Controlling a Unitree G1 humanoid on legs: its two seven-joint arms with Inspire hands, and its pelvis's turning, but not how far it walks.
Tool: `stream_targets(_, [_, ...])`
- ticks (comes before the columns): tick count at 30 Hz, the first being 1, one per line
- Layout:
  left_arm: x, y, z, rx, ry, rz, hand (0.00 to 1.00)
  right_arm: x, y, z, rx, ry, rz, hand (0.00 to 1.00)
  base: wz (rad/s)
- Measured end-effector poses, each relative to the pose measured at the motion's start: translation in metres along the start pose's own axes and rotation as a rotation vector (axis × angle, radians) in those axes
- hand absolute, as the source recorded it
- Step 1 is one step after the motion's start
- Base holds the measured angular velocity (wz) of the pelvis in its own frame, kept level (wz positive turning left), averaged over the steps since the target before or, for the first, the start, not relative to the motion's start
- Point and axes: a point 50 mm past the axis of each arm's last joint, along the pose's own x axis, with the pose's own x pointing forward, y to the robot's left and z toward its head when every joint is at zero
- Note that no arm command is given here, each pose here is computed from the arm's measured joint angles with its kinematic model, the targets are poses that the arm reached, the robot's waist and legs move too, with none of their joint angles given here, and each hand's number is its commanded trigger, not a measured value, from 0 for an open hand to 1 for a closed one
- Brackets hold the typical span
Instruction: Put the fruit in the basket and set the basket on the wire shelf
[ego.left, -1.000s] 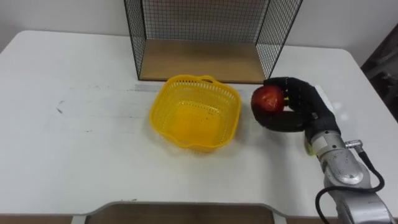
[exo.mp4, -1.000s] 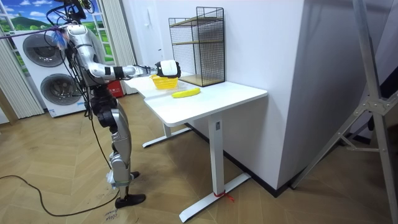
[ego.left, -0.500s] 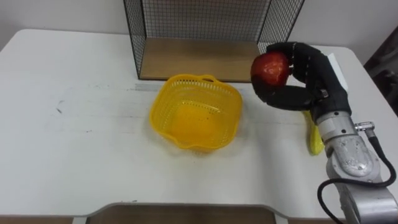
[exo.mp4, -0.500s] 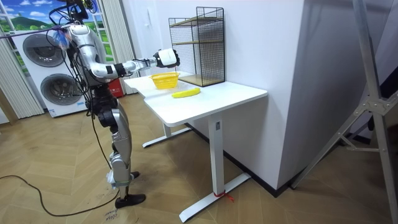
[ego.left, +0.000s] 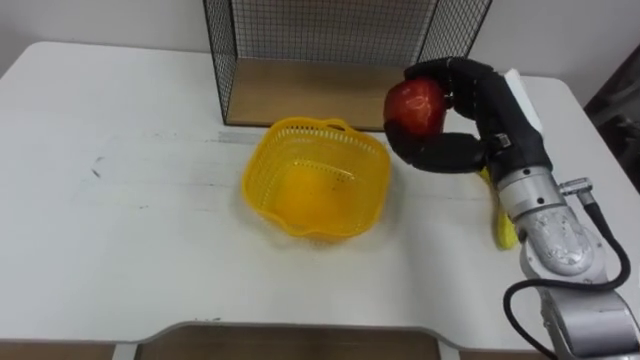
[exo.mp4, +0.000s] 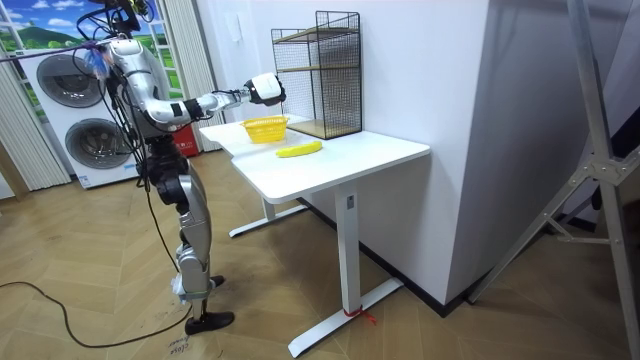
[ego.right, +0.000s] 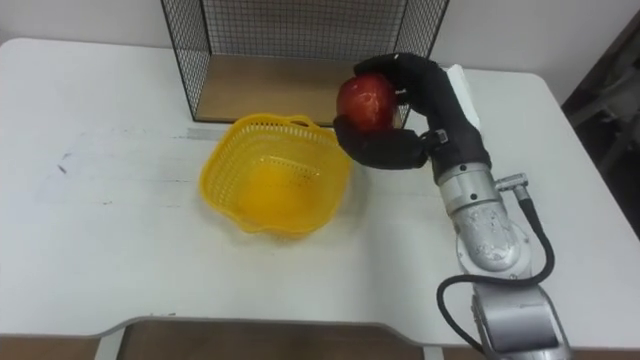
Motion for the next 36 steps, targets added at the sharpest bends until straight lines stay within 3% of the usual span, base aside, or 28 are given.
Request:
stream_targets(13, [0.000,0.002,0.001,0.008,-0.005,-0.006,0.00,-0.001,0.032,0.003,-0.047,0.007,0.191,1.00,0.00])
stream_targets(24, [0.001,0.005,0.002,0.041,-0.010,-0.008,0.00,-0.002,0.045,0.006,-0.042,0.002,0.256,1.00,0.00])
stream_targets(25, [0.001,0.005,0.002,0.041,-0.010,-0.009,0.00,-0.003,0.047,0.005,-0.041,0.003,0.272,0.74,0.00])
stream_targets(26, [0.001,0.005,0.002,0.041,-0.010,-0.009,0.00,-0.003,0.049,0.005,-0.039,0.004,0.278,0.35,0.00])
stream_targets(27, [0.001,0.005,0.002,0.041,-0.009,-0.009,0.00,-0.004,0.052,0.005,-0.038,0.006,0.293,0.04,0.00])
stream_targets(28, [0.001,0.005,0.002,0.041,-0.009,-0.009,0.00,-0.004,0.055,0.004,-0.036,0.009,0.310,0.00,0.00])
stream_targets(36, [0.001,0.004,0.001,0.041,-0.009,-0.007,0.00,-0.006,0.058,-0.004,-0.036,0.049,0.340,0.00,0.00])
